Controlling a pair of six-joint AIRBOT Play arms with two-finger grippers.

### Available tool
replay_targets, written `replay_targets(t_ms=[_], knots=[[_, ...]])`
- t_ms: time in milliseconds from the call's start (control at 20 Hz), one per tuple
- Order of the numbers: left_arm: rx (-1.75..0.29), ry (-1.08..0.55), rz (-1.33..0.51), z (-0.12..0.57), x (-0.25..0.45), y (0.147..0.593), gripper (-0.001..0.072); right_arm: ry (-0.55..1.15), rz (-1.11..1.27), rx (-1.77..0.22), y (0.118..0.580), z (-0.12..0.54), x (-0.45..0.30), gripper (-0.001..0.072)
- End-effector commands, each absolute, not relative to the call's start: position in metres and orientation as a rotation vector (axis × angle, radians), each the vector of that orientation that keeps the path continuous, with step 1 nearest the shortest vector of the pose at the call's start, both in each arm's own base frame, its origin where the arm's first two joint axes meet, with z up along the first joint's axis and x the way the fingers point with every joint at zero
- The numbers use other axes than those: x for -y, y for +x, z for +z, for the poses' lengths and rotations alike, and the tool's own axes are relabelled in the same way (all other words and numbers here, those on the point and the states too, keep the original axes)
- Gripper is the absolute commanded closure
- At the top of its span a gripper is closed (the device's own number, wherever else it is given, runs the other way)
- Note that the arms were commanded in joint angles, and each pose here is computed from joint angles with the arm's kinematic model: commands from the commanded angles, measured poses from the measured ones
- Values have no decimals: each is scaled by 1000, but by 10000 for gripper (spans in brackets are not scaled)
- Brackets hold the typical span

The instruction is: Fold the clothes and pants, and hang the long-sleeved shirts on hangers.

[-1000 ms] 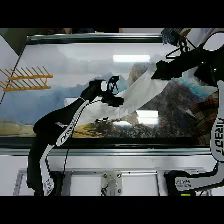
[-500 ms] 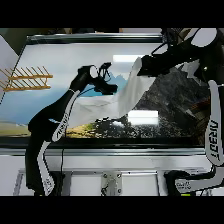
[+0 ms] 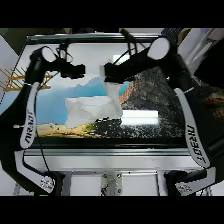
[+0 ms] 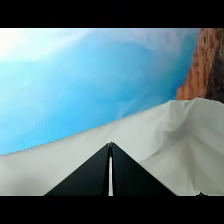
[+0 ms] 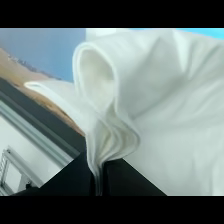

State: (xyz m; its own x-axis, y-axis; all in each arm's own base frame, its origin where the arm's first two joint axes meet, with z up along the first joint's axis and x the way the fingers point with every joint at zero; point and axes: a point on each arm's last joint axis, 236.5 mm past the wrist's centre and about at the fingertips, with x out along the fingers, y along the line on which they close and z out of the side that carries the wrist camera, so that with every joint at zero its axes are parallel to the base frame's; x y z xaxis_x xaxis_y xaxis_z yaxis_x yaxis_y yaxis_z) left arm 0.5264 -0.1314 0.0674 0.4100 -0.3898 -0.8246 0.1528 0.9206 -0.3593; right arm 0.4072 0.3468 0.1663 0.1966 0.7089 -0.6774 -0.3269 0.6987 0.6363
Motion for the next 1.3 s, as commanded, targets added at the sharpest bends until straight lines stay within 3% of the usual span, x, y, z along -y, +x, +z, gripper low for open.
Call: replay_targets(t_ms=[0,450,500,600,650,800,950,1250], knots=[[-1016,-274,-258,105,68,516,700,440,819,-1181,397,140,-410,703],[-922,-327,-113,149,-12,474,700,488,834,-1186,395,35,-509,689],[-921,-331,-107,149,-14,471,700,498,858,-1178,393,29,-520,618],[-923,-335,-104,147,-15,466,700,575,938,-1128,387,32,-548,248],[-922,-337,-103,146,-14,465,700,615,1003,-1088,383,42,-561,182],[-871,-333,-94,158,-15,464,700,593,1218,-897,374,97,-572,197],[-822,-328,-87,172,-14,451,700,477,1226,-828,398,126,-527,197],[-921,-326,-141,118,29,394,700,230,900,-1117,443,48,-331,198]])
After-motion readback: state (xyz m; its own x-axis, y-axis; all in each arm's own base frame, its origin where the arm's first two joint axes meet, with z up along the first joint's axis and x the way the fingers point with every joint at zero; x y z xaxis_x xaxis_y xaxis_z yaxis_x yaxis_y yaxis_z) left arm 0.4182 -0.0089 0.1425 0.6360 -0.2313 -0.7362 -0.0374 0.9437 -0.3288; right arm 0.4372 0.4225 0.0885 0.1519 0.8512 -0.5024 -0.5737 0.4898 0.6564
